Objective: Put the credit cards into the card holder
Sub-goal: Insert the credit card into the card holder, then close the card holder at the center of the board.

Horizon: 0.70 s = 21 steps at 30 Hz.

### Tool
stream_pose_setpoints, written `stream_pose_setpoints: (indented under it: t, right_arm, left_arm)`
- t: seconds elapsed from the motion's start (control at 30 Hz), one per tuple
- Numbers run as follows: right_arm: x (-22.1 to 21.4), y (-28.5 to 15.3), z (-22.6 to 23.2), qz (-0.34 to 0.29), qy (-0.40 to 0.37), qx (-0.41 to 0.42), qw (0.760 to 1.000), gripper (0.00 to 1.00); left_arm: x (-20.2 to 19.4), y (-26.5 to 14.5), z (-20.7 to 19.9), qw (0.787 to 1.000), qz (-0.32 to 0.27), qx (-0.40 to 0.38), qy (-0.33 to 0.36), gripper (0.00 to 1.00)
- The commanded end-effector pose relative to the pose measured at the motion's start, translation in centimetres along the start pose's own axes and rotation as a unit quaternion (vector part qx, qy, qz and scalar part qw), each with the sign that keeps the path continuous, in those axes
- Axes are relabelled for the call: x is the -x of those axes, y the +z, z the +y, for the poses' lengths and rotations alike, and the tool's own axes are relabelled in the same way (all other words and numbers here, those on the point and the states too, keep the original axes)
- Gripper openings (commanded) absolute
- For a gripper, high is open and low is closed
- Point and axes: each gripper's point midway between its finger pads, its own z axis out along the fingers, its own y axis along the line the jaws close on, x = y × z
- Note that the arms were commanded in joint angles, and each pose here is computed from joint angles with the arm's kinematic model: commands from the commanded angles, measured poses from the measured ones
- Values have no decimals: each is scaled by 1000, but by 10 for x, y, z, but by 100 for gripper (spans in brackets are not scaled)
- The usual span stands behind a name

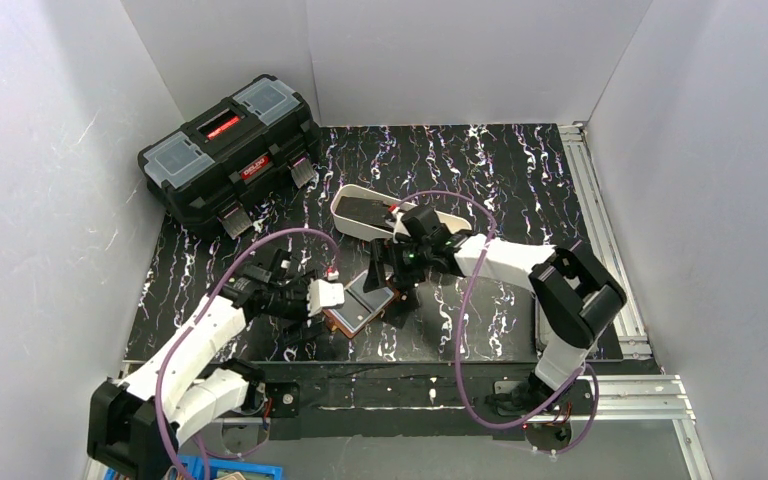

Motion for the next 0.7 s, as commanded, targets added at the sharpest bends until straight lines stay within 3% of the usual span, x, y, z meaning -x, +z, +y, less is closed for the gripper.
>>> stream_pose_setpoints:
  t: [0.0, 0.1, 0.2, 0.3, 0.57, 0.67]
  right_arm:
    - [9, -26, -2, -30, -27, -11, 999, 98]
    - [7, -33, -2, -42, -30, -9, 999, 98]
    - [4, -36, -5, -45, -29, -11, 999, 98]
    - [4, -38, -9, -50, -28, -16, 998, 98]
    - [6, -39, -28, -59, -7, -24, 998, 98]
    - [7, -39, -31, -63, -7, -27, 998, 98]
  left_arm:
    - [11, 15, -15, 990, -47, -85, 98, 79]
    - [19, 16, -22, 981, -58, -147, 113, 77]
    - [23, 21, -20, 975, -59, -180, 118, 58]
    - [24, 25, -15, 972, -56, -192, 122, 48]
    - [26, 32, -16, 963, -47, -228, 132, 47]
    - [21, 36, -20, 960, -37, -240, 141, 41]
